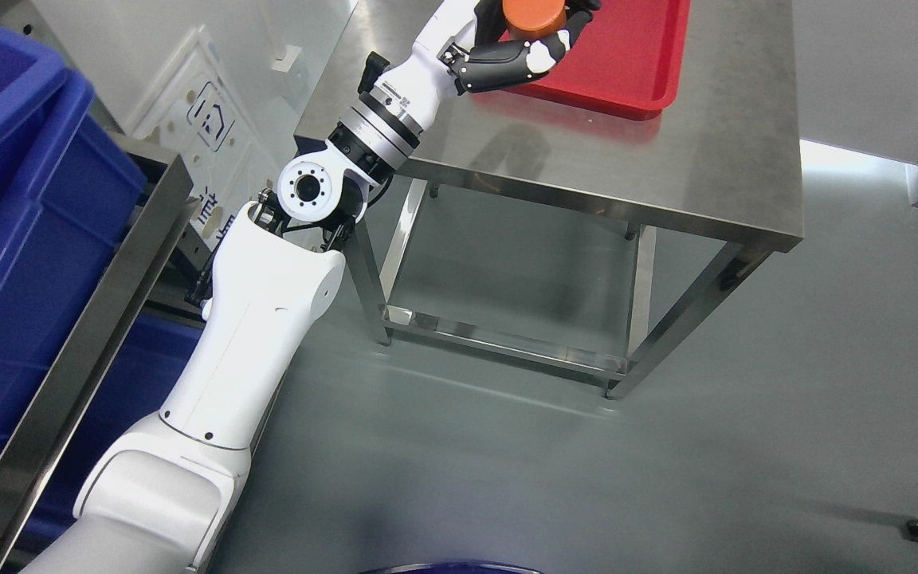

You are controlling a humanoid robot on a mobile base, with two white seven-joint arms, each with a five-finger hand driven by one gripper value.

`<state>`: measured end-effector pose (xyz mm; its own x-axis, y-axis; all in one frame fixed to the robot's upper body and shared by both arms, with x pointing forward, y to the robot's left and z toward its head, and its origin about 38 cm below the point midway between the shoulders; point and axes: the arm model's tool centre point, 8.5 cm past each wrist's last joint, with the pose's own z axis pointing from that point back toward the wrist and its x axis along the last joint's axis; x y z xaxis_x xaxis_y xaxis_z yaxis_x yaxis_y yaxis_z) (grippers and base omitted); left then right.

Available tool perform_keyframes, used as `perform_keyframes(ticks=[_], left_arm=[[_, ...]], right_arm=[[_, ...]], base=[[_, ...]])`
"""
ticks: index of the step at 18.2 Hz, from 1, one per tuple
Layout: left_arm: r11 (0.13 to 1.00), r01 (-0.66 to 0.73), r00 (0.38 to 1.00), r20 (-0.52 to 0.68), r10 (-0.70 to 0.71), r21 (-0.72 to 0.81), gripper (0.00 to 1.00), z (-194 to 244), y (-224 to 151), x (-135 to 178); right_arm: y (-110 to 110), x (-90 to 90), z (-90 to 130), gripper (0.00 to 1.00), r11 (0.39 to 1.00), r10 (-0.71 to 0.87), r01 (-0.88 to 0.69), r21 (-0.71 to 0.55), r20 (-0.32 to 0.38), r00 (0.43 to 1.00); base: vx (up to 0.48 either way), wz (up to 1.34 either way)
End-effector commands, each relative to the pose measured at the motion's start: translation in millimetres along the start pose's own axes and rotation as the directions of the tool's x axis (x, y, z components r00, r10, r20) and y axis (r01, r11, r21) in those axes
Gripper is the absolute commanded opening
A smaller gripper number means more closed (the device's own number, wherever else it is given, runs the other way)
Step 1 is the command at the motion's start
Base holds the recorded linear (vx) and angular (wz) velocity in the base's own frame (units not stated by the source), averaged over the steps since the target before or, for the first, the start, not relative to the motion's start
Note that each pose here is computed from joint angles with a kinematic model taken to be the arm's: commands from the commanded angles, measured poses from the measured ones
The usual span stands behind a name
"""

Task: Grab orange capacitor from left shelf to right desk
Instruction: 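Carry the capacitor in the left hand while turning toward the steel table, then lower the capacitor into the red tray and open the left hand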

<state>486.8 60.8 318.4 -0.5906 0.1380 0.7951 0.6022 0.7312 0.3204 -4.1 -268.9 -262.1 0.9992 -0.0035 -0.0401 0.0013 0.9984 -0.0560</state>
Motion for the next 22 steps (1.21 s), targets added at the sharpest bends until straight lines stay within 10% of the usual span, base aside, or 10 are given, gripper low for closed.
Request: perform_keyframes(ticks=[1,22], left_arm=[[1.0,0.015,0.995,-0.096,-0.016,-0.019,0.04,0.0,5.7,-27.0],[1.0,0.015,0.996,-0.09,-0.016,-0.011,0.06,-1.1,9.1,-24.6]], right_arm=[[-11.5,-13.8,-0.3,1.0,1.0,-0.011,0.011,-0.018,-0.01,1.0],[-11.5,-13.8,-0.3,1.0,1.0,-0.013,0.013,-0.018,-0.01,1.0]], base=[[0.271,-0.23],[0.206,-0.11]])
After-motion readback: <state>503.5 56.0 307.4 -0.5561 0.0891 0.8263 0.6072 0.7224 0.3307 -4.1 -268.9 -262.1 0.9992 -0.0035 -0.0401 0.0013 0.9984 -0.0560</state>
